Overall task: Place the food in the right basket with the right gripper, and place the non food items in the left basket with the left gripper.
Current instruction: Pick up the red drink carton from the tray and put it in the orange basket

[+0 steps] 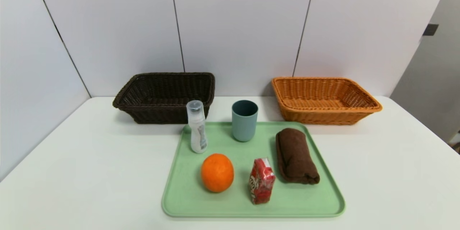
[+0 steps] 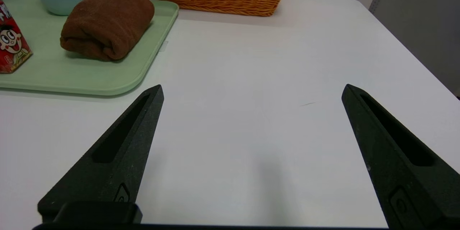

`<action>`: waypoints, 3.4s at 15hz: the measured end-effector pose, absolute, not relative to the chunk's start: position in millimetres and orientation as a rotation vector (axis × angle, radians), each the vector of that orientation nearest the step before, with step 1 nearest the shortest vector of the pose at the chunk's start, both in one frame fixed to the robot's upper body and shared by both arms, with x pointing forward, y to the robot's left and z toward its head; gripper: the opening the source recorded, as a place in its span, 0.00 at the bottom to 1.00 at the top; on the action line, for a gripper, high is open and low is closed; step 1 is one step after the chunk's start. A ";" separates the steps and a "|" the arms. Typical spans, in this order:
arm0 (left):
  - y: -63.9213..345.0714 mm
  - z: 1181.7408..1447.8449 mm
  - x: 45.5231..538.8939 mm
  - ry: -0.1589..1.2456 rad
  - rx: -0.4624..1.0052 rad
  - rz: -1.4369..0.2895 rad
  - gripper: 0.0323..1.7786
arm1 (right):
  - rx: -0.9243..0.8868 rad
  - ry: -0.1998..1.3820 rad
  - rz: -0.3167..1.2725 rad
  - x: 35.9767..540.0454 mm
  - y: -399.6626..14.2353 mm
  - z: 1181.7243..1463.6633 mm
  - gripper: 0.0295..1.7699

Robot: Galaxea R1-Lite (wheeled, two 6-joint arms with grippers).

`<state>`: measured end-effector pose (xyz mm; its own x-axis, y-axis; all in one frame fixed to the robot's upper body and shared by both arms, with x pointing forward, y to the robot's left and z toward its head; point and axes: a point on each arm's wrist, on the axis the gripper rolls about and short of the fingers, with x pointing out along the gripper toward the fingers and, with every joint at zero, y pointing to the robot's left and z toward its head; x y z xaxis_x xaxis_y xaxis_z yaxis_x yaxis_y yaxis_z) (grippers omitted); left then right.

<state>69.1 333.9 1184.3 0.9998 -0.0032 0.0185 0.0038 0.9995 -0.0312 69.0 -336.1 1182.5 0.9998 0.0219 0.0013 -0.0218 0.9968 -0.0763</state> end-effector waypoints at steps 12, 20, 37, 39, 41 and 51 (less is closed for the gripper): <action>332.9 1257.8 43.4 -0.034 0.018 -0.061 0.95 | -0.074 -0.033 0.076 61.3 -334.8 1253.3 0.97; 331.3 1371.1 98.4 0.312 -0.002 -0.106 0.95 | -0.045 0.214 0.189 123.2 -332.1 1397.8 0.97; 296.0 1410.2 246.1 0.683 -0.136 -0.247 0.95 | 0.094 1.065 0.417 308.2 -161.4 1401.9 0.97; 290.5 1408.4 248.5 0.700 -0.146 -0.264 0.95 | 0.066 1.121 0.435 309.6 -137.1 1391.6 0.97; 287.3 1406.7 249.5 0.718 -0.160 -0.269 0.95 | 0.041 1.153 0.456 309.8 -115.5 1381.6 0.97; 287.4 1405.0 246.2 0.728 -0.169 -0.266 0.95 | -0.060 1.241 0.277 316.0 -70.7 1338.4 0.97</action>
<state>246.2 287.4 1405.0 0.7152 -0.2977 -0.6323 0.1811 0.9528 -0.2437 316.0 -70.7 1338.4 0.2945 0.1759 -0.9393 -0.2406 0.9649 0.1053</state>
